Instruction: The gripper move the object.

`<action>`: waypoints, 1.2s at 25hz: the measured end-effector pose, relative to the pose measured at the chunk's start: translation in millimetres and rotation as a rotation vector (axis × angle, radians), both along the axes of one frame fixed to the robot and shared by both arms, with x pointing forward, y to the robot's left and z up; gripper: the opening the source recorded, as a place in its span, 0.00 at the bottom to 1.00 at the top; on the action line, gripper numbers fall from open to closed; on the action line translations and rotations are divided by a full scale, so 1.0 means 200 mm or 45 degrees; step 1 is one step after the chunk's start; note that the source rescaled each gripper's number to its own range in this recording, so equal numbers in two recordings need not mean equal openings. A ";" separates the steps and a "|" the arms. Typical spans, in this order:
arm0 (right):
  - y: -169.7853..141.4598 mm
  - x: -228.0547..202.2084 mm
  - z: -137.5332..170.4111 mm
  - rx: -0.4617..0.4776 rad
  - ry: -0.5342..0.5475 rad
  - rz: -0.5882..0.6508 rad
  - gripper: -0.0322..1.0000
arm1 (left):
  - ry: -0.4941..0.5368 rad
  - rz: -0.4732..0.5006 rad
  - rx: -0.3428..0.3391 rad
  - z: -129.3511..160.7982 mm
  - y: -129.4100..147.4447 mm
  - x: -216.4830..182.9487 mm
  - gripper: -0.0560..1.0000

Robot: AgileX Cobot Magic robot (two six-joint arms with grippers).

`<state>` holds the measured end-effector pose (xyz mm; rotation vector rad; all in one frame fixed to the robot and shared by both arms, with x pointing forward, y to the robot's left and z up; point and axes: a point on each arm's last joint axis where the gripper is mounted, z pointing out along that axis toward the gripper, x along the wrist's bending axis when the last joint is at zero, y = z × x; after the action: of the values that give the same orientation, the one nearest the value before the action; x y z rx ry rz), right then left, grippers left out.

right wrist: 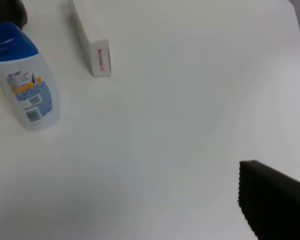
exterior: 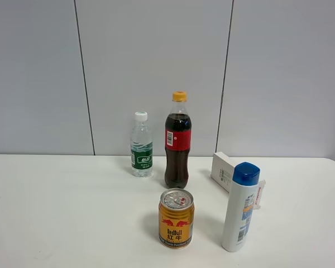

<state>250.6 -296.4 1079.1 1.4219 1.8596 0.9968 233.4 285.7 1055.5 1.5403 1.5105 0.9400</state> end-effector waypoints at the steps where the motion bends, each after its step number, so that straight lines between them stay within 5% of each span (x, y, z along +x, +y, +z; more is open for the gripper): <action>1: 0.00 0.00 -0.03 0.002 0.008 0.002 1.00 | 0.000 0.000 0.000 0.00 0.00 0.00 1.00; 15: -0.02 -0.04 -0.13 0.060 -0.043 -0.054 1.00 | 0.000 0.000 0.000 0.00 0.00 0.00 1.00; 30: -0.02 -0.09 -0.13 0.064 -0.135 -0.403 1.00 | 0.000 0.000 0.000 0.00 0.00 0.00 1.00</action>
<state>233.4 -300.2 1052.9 1.5997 1.4850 0.9440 233.4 285.7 1055.5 1.5403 1.5105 0.9400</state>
